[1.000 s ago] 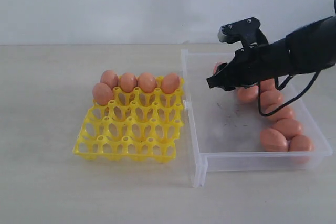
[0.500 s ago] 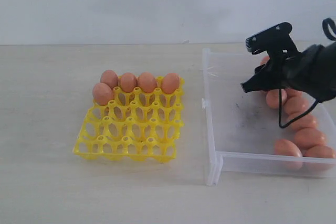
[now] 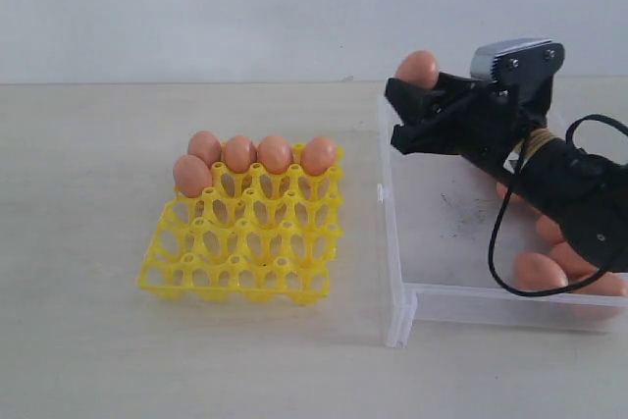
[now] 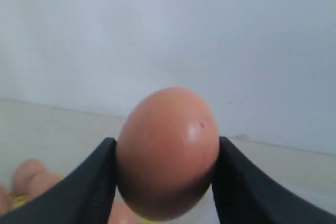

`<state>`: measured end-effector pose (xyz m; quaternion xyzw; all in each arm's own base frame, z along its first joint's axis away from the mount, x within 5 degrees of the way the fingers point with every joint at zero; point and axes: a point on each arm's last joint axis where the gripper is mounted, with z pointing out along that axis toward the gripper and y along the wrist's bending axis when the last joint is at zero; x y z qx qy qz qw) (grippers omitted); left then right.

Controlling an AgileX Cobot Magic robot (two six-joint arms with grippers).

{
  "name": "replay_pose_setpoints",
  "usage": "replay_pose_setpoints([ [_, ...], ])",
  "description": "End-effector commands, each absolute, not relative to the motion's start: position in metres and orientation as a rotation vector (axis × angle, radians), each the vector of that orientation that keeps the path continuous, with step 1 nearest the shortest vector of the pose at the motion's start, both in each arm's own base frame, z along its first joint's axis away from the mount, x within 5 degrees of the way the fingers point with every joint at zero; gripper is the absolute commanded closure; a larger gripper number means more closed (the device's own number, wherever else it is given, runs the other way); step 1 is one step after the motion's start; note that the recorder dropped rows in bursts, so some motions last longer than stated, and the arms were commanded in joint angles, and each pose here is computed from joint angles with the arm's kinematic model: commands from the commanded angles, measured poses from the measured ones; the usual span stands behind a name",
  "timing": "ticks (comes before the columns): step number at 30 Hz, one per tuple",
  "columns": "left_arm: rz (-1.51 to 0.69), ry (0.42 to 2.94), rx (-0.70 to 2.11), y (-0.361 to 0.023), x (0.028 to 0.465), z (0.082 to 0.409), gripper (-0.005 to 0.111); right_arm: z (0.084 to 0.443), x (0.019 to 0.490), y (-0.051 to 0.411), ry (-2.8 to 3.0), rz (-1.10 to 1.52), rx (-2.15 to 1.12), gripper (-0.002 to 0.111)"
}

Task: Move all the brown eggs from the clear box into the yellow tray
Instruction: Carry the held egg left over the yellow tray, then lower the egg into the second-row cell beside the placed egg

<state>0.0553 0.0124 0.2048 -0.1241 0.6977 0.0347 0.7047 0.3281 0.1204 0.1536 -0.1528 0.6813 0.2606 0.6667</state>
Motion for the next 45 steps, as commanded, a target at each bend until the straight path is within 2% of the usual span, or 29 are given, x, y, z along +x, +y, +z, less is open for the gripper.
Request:
replay_pose_setpoints([
  [1, 0.065, 1.534, -0.288, 0.012, 0.055, 0.206, 0.103, 0.154, 0.316, 0.146, 1.498, 0.761, -0.567, 0.108],
  [6, 0.065, 1.534, -0.288, 0.012, 0.055, 0.206, 0.103, 0.15, 0.31, 0.169, 1.487, 0.826, -0.641, 0.108],
  [12, 0.065, 1.534, -0.288, 0.012, 0.055, 0.206, 0.103, 0.141, 0.309, 0.218, 1.448, 0.989, -0.774, 0.108],
  [18, 0.065, 1.534, -0.288, 0.012, 0.055, 0.206, 0.103, 0.114, 0.328, 0.253, 1.495, 1.116, -0.695, 0.108],
  [26, 0.065, 1.534, -0.288, 0.012, 0.055, 0.206, 0.103, 0.085, 0.354, 0.276, 1.548, 1.257, -0.596, 0.108],
  [31, 0.065, 1.534, -0.288, 0.012, 0.055, 0.206, 0.103, 0.078, 0.352, 0.293, 1.636, 1.136, -0.672, 0.108],
  [38, 0.065, 1.534, -0.288, 0.012, 0.055, 0.206, 0.103, 0.064, 0.361, 0.286, 1.819, 0.996, -0.578, 0.108],
  [45, 0.065, 1.531, -0.288, 0.013, 0.055, 0.206, 0.103, 0.062, 0.357, 0.287, 1.81, 0.977, -0.68, 0.108],
])
